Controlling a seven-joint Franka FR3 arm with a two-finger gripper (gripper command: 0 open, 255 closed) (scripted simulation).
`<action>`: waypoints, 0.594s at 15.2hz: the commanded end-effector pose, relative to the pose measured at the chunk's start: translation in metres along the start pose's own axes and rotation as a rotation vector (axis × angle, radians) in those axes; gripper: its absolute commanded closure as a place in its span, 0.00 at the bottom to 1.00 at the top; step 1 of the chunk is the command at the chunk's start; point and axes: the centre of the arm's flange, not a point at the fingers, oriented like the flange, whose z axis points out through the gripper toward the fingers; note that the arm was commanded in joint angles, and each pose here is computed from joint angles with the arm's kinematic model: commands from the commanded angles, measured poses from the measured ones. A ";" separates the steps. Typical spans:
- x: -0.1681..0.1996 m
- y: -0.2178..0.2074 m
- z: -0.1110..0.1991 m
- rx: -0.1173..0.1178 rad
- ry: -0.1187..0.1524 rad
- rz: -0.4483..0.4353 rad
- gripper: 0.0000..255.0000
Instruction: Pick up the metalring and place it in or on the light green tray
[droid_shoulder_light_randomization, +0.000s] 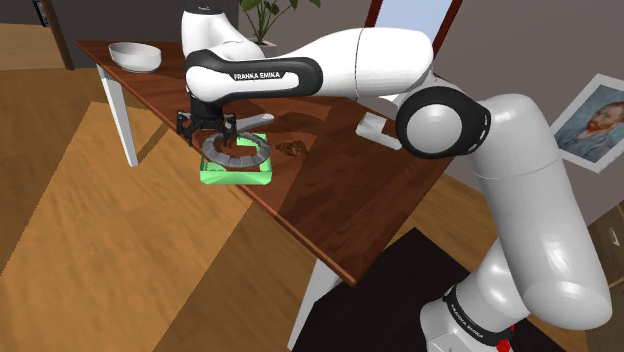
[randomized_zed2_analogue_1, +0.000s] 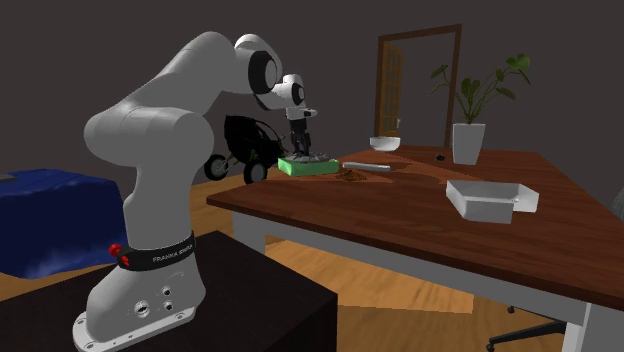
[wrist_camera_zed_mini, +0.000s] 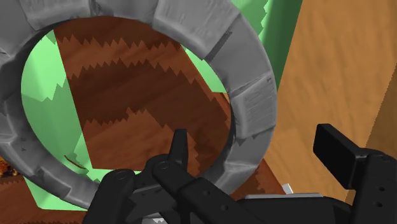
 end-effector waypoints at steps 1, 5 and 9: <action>0.001 0.000 0.001 0.000 0.000 0.000 0.00; 0.001 0.000 -0.049 0.000 0.000 0.000 0.00; 0.001 0.000 -0.049 0.000 0.000 0.000 0.00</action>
